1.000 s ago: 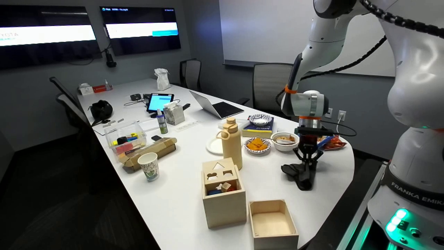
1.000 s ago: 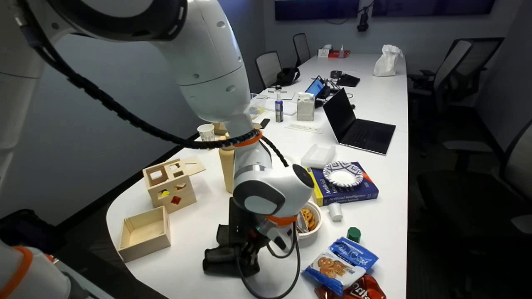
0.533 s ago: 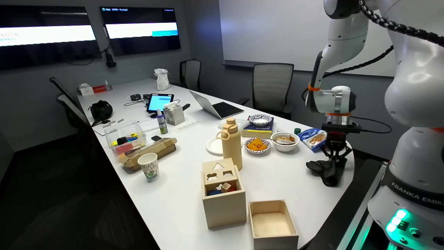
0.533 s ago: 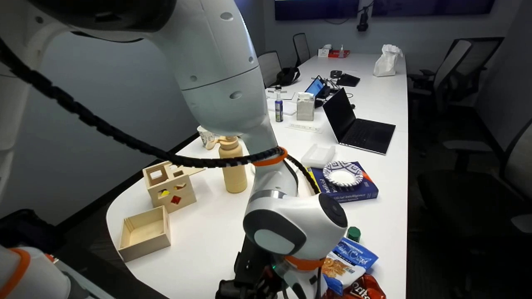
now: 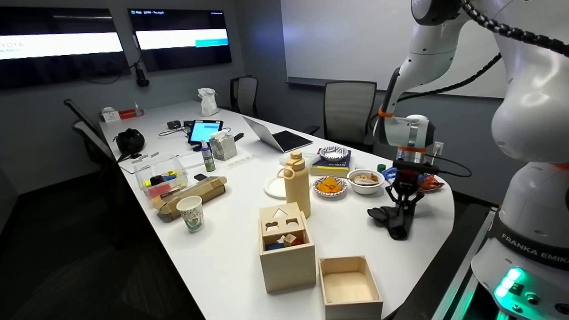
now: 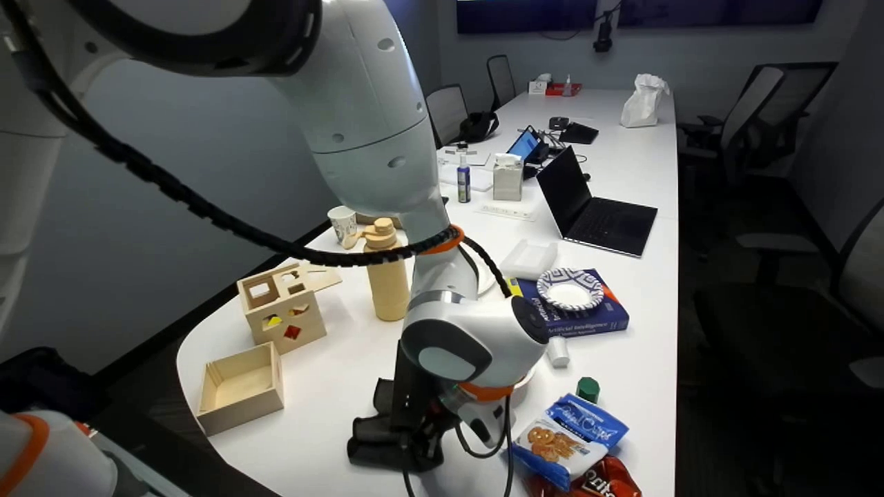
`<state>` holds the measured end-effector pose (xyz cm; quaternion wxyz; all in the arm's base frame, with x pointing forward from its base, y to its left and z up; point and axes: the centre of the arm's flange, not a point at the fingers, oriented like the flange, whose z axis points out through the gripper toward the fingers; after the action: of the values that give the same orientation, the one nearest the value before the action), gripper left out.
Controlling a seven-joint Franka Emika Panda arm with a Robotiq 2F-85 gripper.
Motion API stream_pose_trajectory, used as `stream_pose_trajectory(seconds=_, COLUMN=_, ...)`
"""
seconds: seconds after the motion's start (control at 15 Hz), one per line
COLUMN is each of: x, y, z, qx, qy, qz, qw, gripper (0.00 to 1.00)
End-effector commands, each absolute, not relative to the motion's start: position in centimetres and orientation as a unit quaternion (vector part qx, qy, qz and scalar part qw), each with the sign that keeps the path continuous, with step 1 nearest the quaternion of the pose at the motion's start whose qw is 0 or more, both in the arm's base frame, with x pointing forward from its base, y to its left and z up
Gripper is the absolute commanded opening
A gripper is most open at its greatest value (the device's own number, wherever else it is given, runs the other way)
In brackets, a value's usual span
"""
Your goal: Use the towel to wipe the table.
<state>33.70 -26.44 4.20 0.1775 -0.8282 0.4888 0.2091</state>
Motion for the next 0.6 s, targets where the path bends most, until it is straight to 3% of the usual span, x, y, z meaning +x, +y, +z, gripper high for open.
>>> stream_pose_trajectory(seconds=0.0, x=33.6, y=-23.5, z=3.5, qx=-0.846, qy=0.412, qz=0.255, qw=0.222, gripper=0.01)
stream_pose_trajectory(seconds=0.33, x=28.4, y=-22.0, z=4.5, qx=-0.827, qy=0.408, qz=0.334, qw=0.194, gripper=0.01)
stream_pose_trajectory(seconds=0.53, x=27.0, y=-22.9, z=4.8, qx=-0.828, qy=0.443, qz=0.296, qw=0.174, gripper=0.01)
